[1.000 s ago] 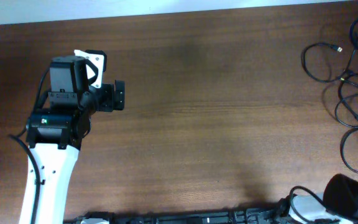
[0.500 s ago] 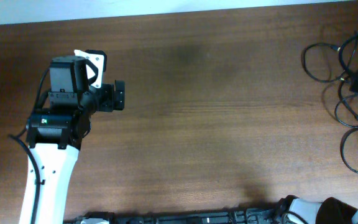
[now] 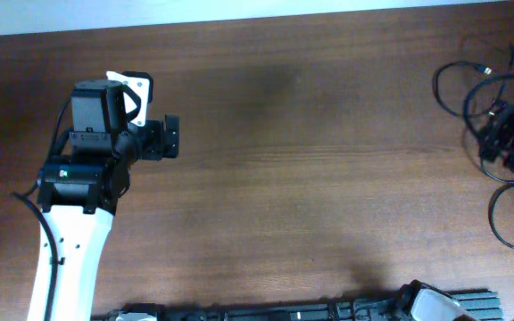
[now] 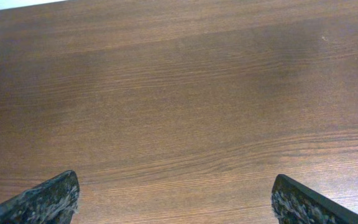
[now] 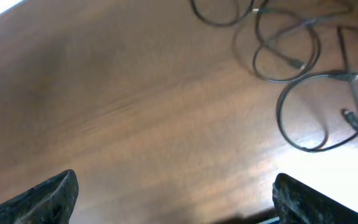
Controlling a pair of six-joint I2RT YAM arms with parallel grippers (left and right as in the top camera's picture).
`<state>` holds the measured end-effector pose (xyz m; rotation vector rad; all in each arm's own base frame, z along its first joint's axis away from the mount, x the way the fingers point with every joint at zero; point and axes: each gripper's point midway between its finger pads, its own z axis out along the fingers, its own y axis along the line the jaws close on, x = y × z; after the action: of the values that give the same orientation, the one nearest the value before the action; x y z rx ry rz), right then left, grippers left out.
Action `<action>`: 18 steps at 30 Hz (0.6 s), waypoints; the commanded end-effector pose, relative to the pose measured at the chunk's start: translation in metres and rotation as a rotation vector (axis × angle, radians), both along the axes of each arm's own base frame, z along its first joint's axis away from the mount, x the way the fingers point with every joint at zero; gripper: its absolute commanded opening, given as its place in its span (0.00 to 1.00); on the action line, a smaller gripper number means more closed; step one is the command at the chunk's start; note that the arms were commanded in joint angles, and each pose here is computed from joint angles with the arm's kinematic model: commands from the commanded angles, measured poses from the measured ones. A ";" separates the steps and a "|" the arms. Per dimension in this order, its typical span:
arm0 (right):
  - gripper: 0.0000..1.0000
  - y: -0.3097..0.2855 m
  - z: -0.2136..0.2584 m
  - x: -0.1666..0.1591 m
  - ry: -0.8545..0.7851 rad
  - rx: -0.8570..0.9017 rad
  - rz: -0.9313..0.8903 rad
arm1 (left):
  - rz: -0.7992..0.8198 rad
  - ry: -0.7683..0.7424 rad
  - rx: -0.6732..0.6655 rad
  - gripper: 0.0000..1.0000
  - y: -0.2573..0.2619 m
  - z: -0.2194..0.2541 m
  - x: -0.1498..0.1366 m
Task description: Untangle cables
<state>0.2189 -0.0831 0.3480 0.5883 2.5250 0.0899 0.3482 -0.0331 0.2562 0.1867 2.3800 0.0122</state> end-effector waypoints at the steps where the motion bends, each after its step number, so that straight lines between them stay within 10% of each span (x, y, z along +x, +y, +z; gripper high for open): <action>1: 0.99 0.008 -0.026 -0.008 0.022 0.029 0.015 | 0.012 -0.019 -0.007 0.99 0.002 0.006 0.000; 18: 0.99 0.038 -0.122 -0.008 -0.039 0.131 0.120 | 0.012 -0.018 -0.007 0.99 0.002 0.006 0.000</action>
<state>0.2093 -0.0546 0.2319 0.5246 2.5480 0.2533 0.3484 -0.0331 0.2563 0.1867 2.3792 0.0122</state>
